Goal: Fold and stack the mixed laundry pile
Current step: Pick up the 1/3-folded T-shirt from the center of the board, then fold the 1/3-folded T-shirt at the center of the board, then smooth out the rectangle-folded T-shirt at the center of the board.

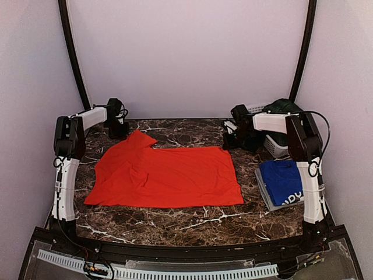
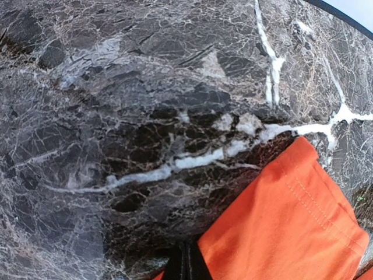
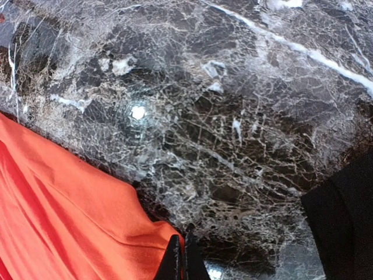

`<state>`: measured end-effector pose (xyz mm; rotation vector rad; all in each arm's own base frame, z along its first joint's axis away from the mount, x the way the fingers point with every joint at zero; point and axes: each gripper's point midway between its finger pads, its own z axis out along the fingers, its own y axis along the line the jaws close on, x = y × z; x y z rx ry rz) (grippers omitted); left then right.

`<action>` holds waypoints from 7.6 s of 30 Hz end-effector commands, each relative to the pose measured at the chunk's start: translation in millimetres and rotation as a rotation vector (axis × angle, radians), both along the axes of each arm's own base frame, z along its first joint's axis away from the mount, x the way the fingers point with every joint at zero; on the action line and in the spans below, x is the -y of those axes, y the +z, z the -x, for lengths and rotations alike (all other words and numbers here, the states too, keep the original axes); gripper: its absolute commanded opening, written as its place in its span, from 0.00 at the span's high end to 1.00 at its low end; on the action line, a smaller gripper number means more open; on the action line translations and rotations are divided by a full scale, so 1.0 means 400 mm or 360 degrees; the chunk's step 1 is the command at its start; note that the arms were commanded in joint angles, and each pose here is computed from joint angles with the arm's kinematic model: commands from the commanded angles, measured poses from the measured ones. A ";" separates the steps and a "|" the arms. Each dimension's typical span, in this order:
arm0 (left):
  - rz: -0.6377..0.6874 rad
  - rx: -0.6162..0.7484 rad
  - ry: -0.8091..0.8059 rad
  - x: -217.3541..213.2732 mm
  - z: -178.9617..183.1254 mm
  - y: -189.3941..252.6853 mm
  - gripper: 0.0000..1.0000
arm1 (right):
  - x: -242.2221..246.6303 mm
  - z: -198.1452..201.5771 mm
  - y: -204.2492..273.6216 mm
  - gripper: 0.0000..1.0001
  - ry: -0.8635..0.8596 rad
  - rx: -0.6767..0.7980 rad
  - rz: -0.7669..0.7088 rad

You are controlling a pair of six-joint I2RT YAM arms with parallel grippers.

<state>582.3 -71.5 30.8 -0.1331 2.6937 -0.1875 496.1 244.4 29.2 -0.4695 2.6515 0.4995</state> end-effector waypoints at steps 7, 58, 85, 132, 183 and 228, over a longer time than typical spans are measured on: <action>0.0070 0.0251 0.0032 0.008 0.025 0.202 1.00 | -0.008 -0.019 0.151 1.00 -0.0021 0.0181 -0.0125; -0.0235 -0.0155 -0.0262 0.044 0.028 -0.056 0.98 | 0.007 -0.025 0.111 1.00 -0.0039 0.0136 -0.0105; -0.0113 0.0247 -0.0089 0.016 0.087 0.308 1.00 | 0.017 0.028 0.229 1.00 -0.0031 0.0210 -0.0189; -0.0181 -0.0325 0.0349 -0.069 0.729 0.106 1.00 | 0.088 0.359 0.044 1.00 -0.0054 -0.0157 -0.0149; -0.0220 -0.0293 0.0330 -0.067 0.548 0.067 0.71 | -0.385 0.329 0.289 0.52 0.0540 0.0045 -0.0537; -0.0160 -0.0283 0.0263 -0.045 0.613 0.089 1.00 | -0.967 0.368 0.164 0.63 0.0807 -0.0196 -0.1279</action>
